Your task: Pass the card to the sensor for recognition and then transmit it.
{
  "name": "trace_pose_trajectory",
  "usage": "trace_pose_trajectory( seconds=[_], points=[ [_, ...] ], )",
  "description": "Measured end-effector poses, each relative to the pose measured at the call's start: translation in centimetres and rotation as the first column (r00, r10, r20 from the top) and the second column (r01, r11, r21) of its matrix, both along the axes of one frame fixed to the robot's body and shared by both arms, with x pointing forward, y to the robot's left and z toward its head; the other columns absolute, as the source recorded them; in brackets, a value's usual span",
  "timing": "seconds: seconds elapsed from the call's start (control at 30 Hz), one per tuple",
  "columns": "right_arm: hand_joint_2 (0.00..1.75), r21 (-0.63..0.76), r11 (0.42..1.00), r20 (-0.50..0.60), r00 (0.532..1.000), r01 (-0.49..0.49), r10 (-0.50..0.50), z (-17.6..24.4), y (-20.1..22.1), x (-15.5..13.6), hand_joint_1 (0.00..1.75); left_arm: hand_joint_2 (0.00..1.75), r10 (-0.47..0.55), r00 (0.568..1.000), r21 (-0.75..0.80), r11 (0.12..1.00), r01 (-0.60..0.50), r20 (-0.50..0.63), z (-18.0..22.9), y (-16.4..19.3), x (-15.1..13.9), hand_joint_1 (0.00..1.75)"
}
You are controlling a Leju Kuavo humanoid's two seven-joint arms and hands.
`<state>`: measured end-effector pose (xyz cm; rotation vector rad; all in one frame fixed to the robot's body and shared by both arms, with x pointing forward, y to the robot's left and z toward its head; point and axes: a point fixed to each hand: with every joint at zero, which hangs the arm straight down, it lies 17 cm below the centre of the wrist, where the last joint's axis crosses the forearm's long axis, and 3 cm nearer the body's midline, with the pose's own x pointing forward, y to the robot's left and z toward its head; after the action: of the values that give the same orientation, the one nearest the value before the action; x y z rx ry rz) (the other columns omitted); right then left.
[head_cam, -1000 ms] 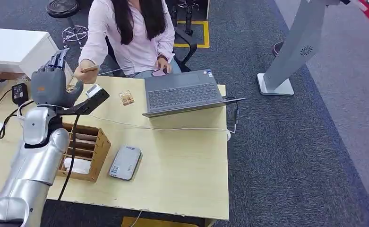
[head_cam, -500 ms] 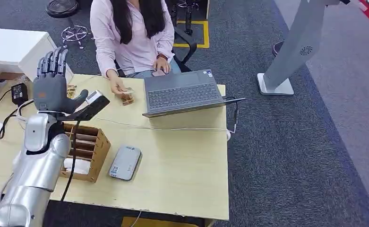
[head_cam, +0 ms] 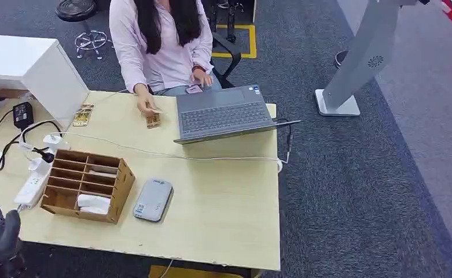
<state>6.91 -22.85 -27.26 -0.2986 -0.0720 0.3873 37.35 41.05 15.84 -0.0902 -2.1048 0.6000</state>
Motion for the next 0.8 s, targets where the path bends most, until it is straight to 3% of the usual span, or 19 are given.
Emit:
trace_pose_trajectory(
  seconds=[0.13,0.2,0.43,0.7,0.73,0.8],
  points=[
    [1.75,-0.013,1.000,-0.021,0.999,-0.026,0.025,0.0,-0.2,-0.5,0.00,1.75,0.086,0.991,-0.322,0.940,-0.114,-0.100,-8.3,7.6,-5.0,0.00],
    [1.75,-0.014,0.999,-0.021,0.999,-0.031,0.030,0.0,-0.2,-0.5,0.00,1.75,0.137,0.980,-0.369,0.912,-0.181,-0.143,-10.9,9.4,-7.2,0.00],
    [1.75,-0.015,0.999,-0.022,0.999,-0.033,0.033,0.0,-0.2,-0.5,0.00,1.75,0.224,0.947,-0.435,0.846,-0.307,-0.231,-15.3,11.2,-10.7,0.00],
    [1.75,-0.020,0.999,-0.019,0.999,-0.044,0.044,0.0,-0.3,-0.3,0.00,1.75,0.218,0.918,-0.487,0.794,-0.365,-0.332,-19.3,10.8,-12.3,0.00],
    [1.75,-0.022,0.999,-0.021,0.999,-0.048,0.047,0.0,-0.3,-0.3,0.00,0.00,0.210,0.910,-0.501,0.779,-0.377,-0.357,-20.4,10.4,-12.7,0.00],
    [1.75,-0.024,0.998,-0.022,0.998,-0.054,0.054,0.0,-0.3,-0.3,0.00,0.00,0.191,0.892,-0.514,0.760,-0.398,-0.409,-22.5,9.5,-13.4,0.00]
  ],
)
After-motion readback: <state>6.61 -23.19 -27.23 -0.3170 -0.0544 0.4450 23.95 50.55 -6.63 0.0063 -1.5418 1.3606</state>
